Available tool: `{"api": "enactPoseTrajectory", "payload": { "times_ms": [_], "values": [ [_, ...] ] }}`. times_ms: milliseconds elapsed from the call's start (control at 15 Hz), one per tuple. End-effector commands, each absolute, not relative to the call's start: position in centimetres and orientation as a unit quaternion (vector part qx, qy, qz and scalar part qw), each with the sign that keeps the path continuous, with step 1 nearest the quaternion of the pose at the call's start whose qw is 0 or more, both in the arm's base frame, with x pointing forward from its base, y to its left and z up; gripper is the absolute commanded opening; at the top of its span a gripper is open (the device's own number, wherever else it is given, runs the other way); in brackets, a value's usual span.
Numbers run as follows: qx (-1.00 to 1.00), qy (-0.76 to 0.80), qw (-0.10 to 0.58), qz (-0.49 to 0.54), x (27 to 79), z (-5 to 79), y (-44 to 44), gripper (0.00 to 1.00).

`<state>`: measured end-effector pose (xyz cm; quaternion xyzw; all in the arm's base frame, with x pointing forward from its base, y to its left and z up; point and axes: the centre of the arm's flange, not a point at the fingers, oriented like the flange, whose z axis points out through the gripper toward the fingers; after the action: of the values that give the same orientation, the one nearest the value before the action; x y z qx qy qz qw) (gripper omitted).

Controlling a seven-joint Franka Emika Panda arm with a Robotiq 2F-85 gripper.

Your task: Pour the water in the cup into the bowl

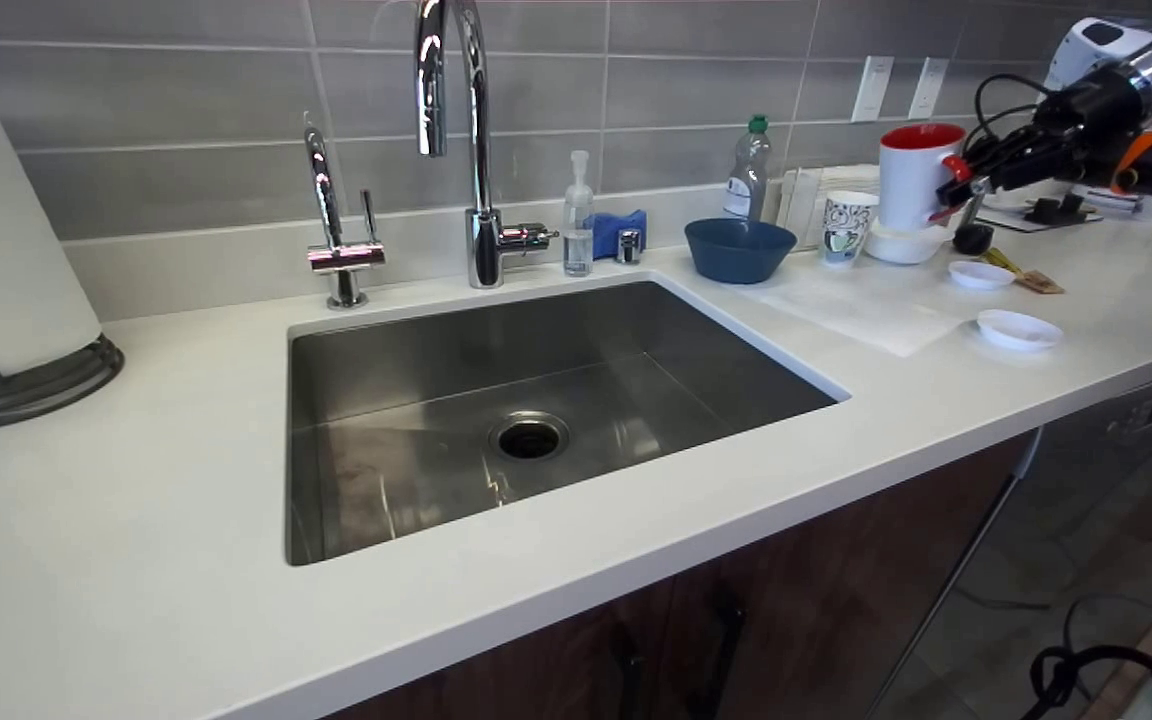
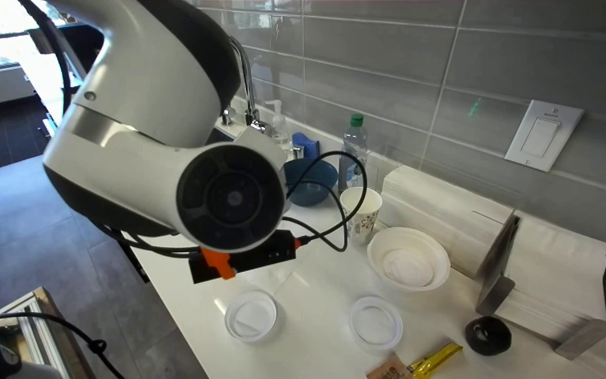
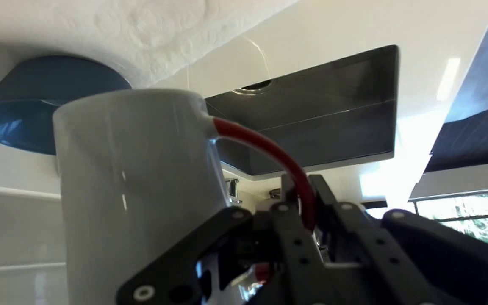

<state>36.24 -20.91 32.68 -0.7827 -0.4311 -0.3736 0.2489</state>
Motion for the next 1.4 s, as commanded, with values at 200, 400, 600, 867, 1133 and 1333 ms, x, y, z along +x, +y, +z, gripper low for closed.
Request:
{"api": "enactPoseTrajectory", "payload": {
  "times_ms": [200, 400, 600, 867, 1133, 1333],
  "values": [
    [-0.762, -0.457, 0.266, -0.374, 35.9, 36.1, -22.9, 0.12],
    [-0.759, -0.462, 0.269, -0.371, 36.1, 36.3, -22.9, 0.12],
    [-0.76, -0.462, 0.271, -0.367, 36.2, 36.0, -22.8, 0.12],
    [-0.767, -0.494, 0.248, -0.325, 39.1, 36.7, -21.1, 0.03],
    [-0.767, -0.538, 0.203, -0.283, 44.8, 37.6, -17.6, 0.03],
    [-0.772, -0.556, 0.173, -0.254, 48.1, 37.9, -16.2, 0.03]
  ]
}}
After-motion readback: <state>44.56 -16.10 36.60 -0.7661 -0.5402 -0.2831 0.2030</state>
